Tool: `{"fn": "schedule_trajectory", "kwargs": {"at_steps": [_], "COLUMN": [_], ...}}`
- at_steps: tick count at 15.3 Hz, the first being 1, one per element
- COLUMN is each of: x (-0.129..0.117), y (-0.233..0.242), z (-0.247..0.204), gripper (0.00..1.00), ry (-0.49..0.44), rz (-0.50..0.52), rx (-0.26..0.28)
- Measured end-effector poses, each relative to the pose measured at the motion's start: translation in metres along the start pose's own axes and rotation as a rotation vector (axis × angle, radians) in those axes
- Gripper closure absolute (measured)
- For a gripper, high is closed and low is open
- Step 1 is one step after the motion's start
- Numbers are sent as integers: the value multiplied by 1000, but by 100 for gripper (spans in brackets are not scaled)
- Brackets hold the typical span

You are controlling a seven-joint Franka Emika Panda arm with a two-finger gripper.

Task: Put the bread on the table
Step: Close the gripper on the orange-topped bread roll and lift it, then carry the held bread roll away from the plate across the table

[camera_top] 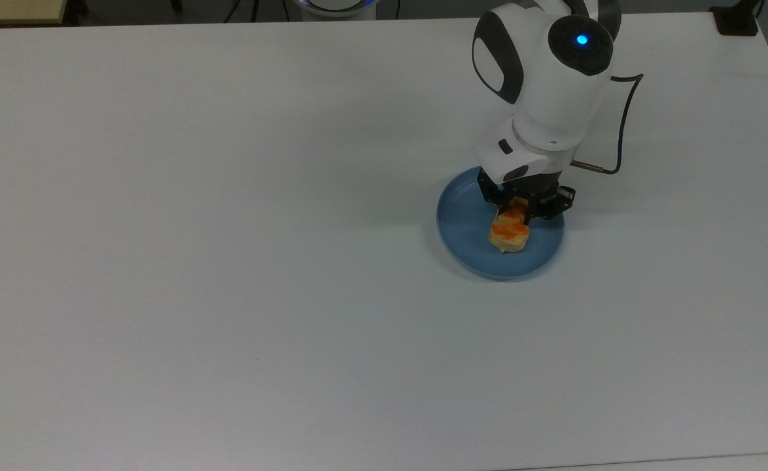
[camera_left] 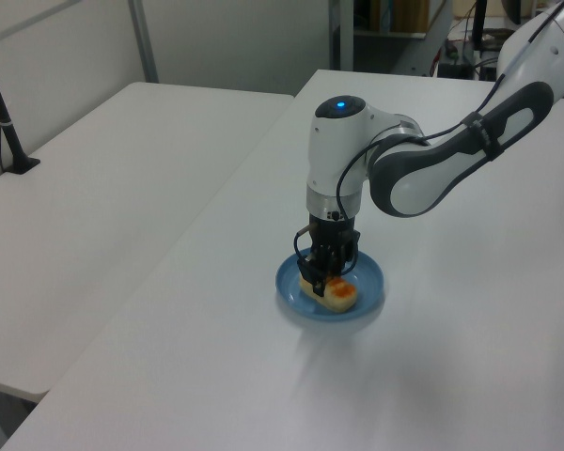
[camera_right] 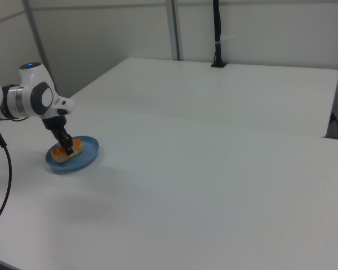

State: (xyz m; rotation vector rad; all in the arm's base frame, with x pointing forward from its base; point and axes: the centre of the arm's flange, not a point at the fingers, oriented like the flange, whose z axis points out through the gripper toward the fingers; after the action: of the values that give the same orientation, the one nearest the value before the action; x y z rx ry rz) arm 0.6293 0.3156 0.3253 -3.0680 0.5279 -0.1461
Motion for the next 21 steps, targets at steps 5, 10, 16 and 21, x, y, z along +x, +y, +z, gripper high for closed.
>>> {"fn": "schedule_trajectory", "kwargs": {"at_steps": [5,10,16,21], "x": [16,74,138,127], "y": [17,157,415,560], "z": [-41,-144,-140,-118], "gripper": [74,71,68,64], "ry": [-16,-160,-262,-275], "rz": [-79,-324,-452,-472], "rx": [-16,-61,-89,-104]}}
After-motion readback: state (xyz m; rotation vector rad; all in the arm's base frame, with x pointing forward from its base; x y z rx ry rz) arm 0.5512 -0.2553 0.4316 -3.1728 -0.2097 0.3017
